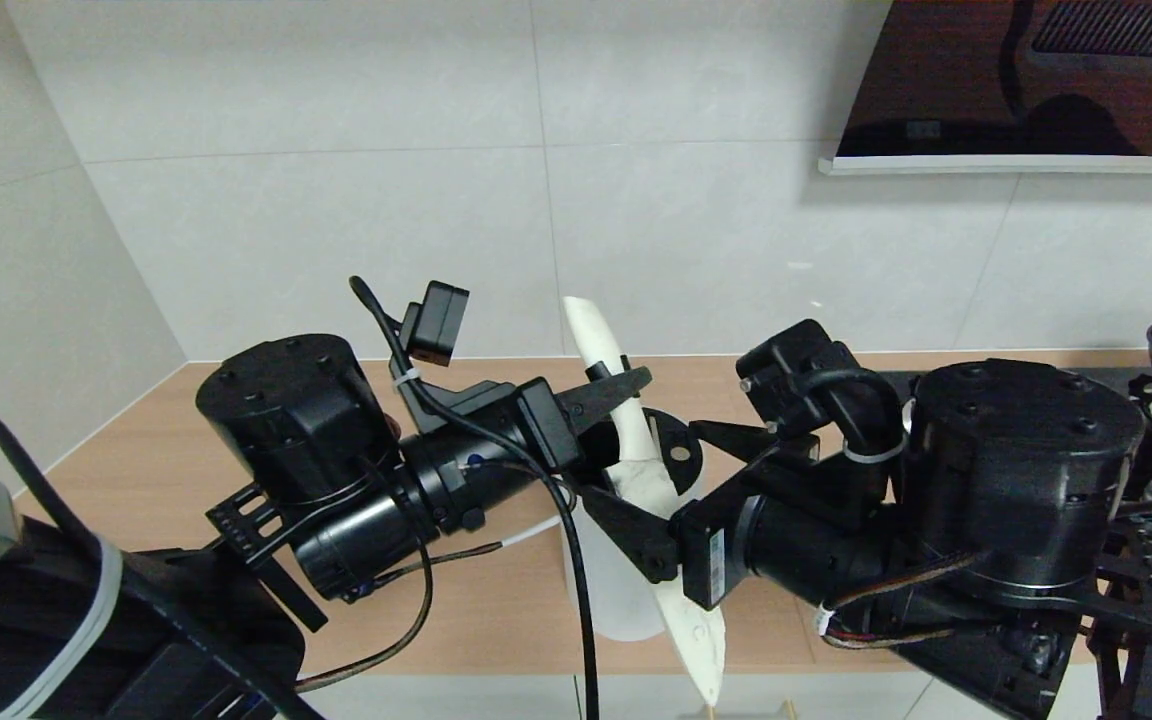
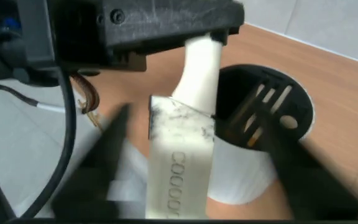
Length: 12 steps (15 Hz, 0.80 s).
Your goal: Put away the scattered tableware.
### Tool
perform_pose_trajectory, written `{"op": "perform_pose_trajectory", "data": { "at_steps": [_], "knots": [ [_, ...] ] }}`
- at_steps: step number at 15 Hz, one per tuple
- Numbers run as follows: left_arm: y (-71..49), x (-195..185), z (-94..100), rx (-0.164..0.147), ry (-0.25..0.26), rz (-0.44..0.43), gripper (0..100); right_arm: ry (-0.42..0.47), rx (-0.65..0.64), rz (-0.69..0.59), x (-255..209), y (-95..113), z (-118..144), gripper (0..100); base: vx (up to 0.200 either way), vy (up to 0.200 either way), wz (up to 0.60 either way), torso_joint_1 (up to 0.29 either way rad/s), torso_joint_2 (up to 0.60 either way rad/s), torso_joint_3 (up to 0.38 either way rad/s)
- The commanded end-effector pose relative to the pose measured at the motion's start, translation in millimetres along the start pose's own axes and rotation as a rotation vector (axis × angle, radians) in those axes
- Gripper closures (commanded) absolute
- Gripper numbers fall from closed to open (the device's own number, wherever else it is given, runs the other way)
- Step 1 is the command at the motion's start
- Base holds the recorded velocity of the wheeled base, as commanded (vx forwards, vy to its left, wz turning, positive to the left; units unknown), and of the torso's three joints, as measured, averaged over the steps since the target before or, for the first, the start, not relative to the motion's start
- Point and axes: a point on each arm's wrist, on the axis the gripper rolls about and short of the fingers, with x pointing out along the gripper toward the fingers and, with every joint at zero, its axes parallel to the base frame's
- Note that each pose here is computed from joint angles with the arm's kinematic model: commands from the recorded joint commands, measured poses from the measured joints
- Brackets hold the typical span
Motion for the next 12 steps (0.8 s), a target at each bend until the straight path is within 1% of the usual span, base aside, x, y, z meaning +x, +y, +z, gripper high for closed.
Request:
{"op": "perform_pose_trajectory", "data": {
  "at_steps": [1,2,3,4,5,6,7,8,9,10,11,12],
  "knots": [
    [-11.9,-4,10.6,0.011,-0.022,-0.02,100,-0.058,0.012,-0.035,-8,-9,13,0,0.0,0.0,0.0,0.0,0.0,0.0],
    [-17.6,-7,16.0,0.013,-0.024,-0.019,100,-0.089,0.02,-0.073,-12,-22,22,0,0.0,0.0,0.0,0.0,0.0,0.0],
    [-30.0,-13,26.6,0.017,-0.032,-0.018,100,-0.135,0.03,-0.148,-18,-50,34,0,0.0,0.0,0.0,0.0,0.0,0.0],
    [-40.6,-14,41.4,0.022,-0.065,-0.001,100,-0.166,0.033,-0.208,-20,-74,43,0,0.0,0.0,0.0,0.0,0.0,0.0],
    [-49.4,-14,60.7,0.031,-0.113,0.027,100,-0.194,0.037,-0.253,-27,-91,50,0,0.0,0.0,0.0,0.0,0.0,0.0],
    [-58.6,-13,78.5,0.034,-0.155,0.063,100,-0.209,0.038,-0.295,-35,-103,55,0,0.0,0.0,0.0,0.0,0.0,0.0],
    [-63.0,-12,87.2,0.035,-0.176,0.085,100,-0.211,0.038,-0.318,-38,-108,55,0,0.0,0.0,0.0,0.0,0.0,0.0],
    [-68.6,-7,103.7,0.066,-0.221,0.156,100,-0.191,0.039,-0.364,-45,-120,48,0,0.0,0.0,0.0,0.0,0.0,0.0],
    [-68.2,-6,104.9,0.079,-0.226,0.177,100,-0.188,0.04,-0.371,-46,-121,47,0,0.0,0.0,0.0,0.0,0.0,0.0],
    [-65.6,-7,102.3,0.151,-0.209,0.256,100,-0.176,0.04,-0.376,-42,-123,45,0,0.0,0.0,0.0,0.0,0.0,0.0],
    [-64.9,-6,101.7,0.187,-0.237,0.305,100,-0.159,0.041,-0.377,-38,-125,40,0,0.0,0.0,0.0,0.0,0.0,0.0],
    [-64.5,-2,99.9,0.244,-0.272,0.373,100,-0.144,0.042,-0.381,-34,-126,36,0,0.0,0.0,0.0,0.0,0.0,0.0]
  ]
}}
